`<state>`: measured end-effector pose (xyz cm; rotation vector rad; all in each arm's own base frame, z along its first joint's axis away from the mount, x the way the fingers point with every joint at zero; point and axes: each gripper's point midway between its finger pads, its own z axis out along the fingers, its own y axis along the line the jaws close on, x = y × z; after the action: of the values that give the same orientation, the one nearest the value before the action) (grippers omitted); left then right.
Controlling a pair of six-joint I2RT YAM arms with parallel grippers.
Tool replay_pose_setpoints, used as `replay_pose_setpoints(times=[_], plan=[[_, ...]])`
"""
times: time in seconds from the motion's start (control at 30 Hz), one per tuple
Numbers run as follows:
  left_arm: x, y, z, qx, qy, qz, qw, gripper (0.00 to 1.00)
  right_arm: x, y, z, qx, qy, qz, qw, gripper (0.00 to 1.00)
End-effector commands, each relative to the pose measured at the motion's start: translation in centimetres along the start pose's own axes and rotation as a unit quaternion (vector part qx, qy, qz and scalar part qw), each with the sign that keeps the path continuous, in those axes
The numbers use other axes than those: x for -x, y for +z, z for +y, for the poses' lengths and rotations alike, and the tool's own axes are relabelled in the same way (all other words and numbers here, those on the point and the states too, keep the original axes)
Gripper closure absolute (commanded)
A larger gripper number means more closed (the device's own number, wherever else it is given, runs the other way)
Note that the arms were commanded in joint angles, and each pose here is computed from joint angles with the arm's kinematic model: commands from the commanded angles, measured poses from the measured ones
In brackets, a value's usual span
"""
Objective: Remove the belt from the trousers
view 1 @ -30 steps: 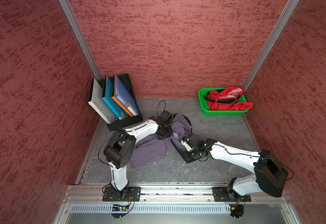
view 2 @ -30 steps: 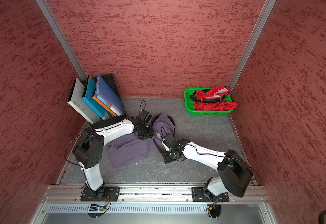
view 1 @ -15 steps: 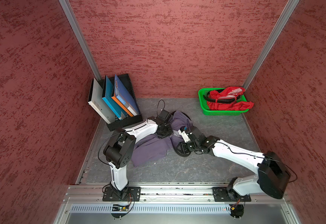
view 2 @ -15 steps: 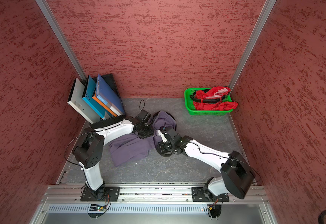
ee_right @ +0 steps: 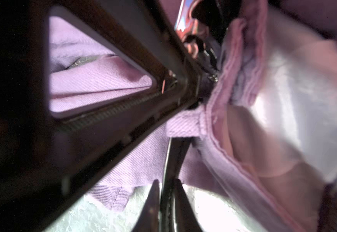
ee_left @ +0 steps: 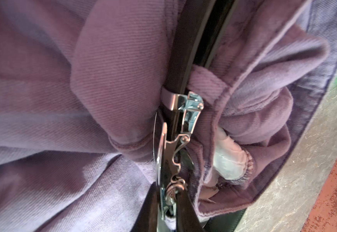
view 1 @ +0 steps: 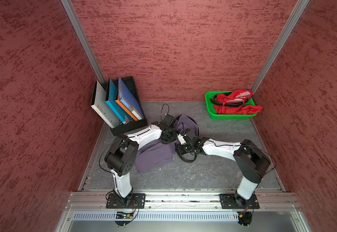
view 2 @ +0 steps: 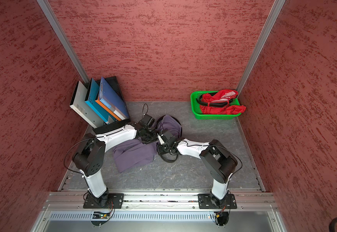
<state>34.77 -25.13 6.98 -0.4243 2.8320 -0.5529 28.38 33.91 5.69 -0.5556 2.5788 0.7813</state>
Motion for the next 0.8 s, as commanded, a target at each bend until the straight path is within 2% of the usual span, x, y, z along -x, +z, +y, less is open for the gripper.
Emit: replay_pose_setpoints(times=[0.0,0.3,0.43,0.53,0.63,0.77], plan=[[0.1,0.0,0.5,0.006,-0.005,-0.006,1.0,0.83,0.1,-1.0,1.7,0.036,-0.017,-0.006,0.999,0.96],[1.2,0.6,0.0,0.007,-0.004,-0.01,1.0,0.83,-5.8,-7.1,2.4,0.054,-0.02,0.073,0.996,1.0],[1.7,0.7,-0.3,0.007,-0.002,-0.013,1.0,0.82,-8.4,-9.3,2.4,0.053,0.002,0.118,0.992,1.0],[2.1,0.7,-0.5,0.007,-0.001,-0.015,1.0,0.81,-10.5,-10.5,1.4,0.023,0.033,0.155,0.987,1.0],[2.5,0.6,-0.6,0.005,-0.003,-0.018,1.0,0.81,-13.4,-11.6,-0.5,-0.032,0.08,0.215,0.973,1.0],[2.6,0.6,-0.5,0.004,-0.004,-0.019,1.0,0.81,-16.8,-13.1,-2.6,-0.09,0.156,0.281,0.943,1.0]])
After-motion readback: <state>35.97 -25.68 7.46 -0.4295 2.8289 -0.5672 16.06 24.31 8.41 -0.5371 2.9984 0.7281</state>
